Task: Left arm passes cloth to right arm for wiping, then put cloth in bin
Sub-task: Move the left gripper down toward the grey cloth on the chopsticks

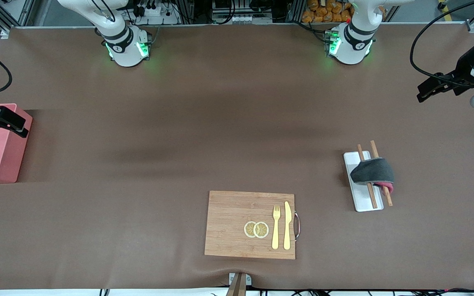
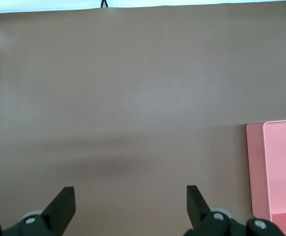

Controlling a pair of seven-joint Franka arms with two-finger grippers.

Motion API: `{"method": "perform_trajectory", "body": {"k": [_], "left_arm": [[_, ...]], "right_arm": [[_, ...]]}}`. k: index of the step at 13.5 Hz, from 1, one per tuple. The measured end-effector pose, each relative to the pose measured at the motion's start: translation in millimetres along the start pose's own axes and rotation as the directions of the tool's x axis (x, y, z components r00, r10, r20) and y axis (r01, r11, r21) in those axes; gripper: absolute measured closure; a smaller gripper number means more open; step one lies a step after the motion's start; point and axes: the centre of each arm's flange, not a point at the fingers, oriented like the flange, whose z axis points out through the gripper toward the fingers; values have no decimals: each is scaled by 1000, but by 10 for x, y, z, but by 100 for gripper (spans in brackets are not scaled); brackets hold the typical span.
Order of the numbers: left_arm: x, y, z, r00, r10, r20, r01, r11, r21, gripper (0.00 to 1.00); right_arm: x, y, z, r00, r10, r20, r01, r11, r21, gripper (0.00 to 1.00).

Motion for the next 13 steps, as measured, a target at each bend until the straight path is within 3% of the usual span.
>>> {"method": "perform_trajectory", "body": {"k": [8, 13], "left_arm": [[99, 27, 59, 1000, 2, 29, -2, 1000, 5, 0], [534, 12, 666, 995, -21, 94, 19, 1000, 20, 0]], "right_arm": [[0, 1, 0, 1000, 0, 0, 0, 1000, 0, 0], [0, 2, 0, 1000, 0, 0, 0, 1000, 0, 0]]}}
